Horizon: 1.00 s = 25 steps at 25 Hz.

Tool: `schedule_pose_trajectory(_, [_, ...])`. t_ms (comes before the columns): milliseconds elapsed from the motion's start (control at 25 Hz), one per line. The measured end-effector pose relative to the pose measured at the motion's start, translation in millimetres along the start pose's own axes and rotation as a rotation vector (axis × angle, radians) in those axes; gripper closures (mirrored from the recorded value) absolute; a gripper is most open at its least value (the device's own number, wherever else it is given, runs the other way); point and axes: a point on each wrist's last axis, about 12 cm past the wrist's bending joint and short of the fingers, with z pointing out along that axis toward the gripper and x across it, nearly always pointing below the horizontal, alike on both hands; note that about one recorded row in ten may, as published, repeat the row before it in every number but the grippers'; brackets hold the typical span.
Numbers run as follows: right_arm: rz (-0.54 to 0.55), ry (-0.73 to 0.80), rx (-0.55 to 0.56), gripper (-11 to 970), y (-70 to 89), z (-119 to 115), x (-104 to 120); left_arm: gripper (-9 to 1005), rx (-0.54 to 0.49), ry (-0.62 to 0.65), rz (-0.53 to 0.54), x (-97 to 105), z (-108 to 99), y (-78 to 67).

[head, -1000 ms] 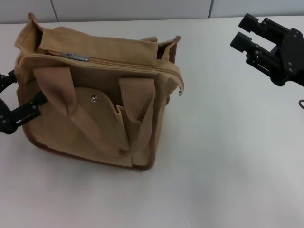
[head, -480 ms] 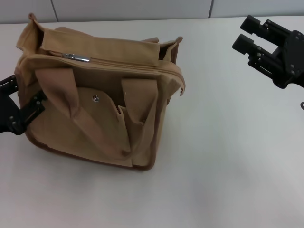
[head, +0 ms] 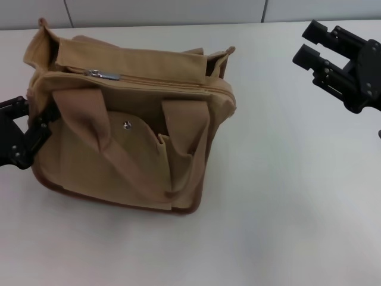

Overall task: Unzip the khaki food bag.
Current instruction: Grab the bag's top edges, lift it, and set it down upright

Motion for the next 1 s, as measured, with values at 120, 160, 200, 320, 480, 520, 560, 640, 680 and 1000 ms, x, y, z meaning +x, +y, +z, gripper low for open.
schedule_pose_trajectory(120, [0.000, 0.001, 0.003, 425, 0.7, -1.8, 0.2, 788, 0.012, -0.007, 0.003, -1.4, 0.8, -0.3])
schedule_pose_trajectory(160, [0.000, 0.001, 0.003, 425, 0.8, -1.9, 0.3, 793, 0.013, -0.008, 0.003, -1.6, 1.0, -0.3])
schedule_pose_trajectory(200, [0.001, 0.001, 0.004, 425, 1.0, -2.4, 0.5, 799, 0.015, -0.008, 0.003, -1.7, 1.3, -0.4])
schedule_pose_trajectory(320, [0.002, 0.001, 0.004, 425, 1.2, -2.6, 0.7, 815, 0.017, -0.009, 0.004, -1.8, 1.8, -0.3])
schedule_pose_trajectory(480, [0.003, 0.001, 0.005, 426, 1.3, -2.8, 0.8, 874, 0.029, -0.007, 0.004, -1.8, 3.6, -0.9])
schedule_pose_trajectory(520, [0.003, 0.001, 0.005, 426, 1.3, -2.8, 0.8, 892, 0.031, -0.006, 0.005, -1.9, 3.8, -0.9])
schedule_pose_trajectory(560, [0.003, 0.001, 0.005, 426, 1.3, -2.8, 0.8, 910, 0.033, -0.006, 0.005, -2.1, 4.0, -0.8])
schedule_pose_trajectory(640, [0.002, 0.001, 0.005, 427, 1.2, -2.7, 0.7, 910, 0.039, -0.004, 0.006, -2.1, 4.8, -1.0])
schedule_pose_trajectory(680, [0.002, 0.001, 0.004, 427, 1.2, -2.7, 0.7, 911, 0.041, -0.004, 0.006, -2.1, 5.2, -1.1])
schedule_pose_trajectory(1000, [0.003, 0.001, 0.006, 428, 1.0, -2.5, 0.9, 912, 0.065, -0.002, 0.004, -2.8, 9.9, -1.3])
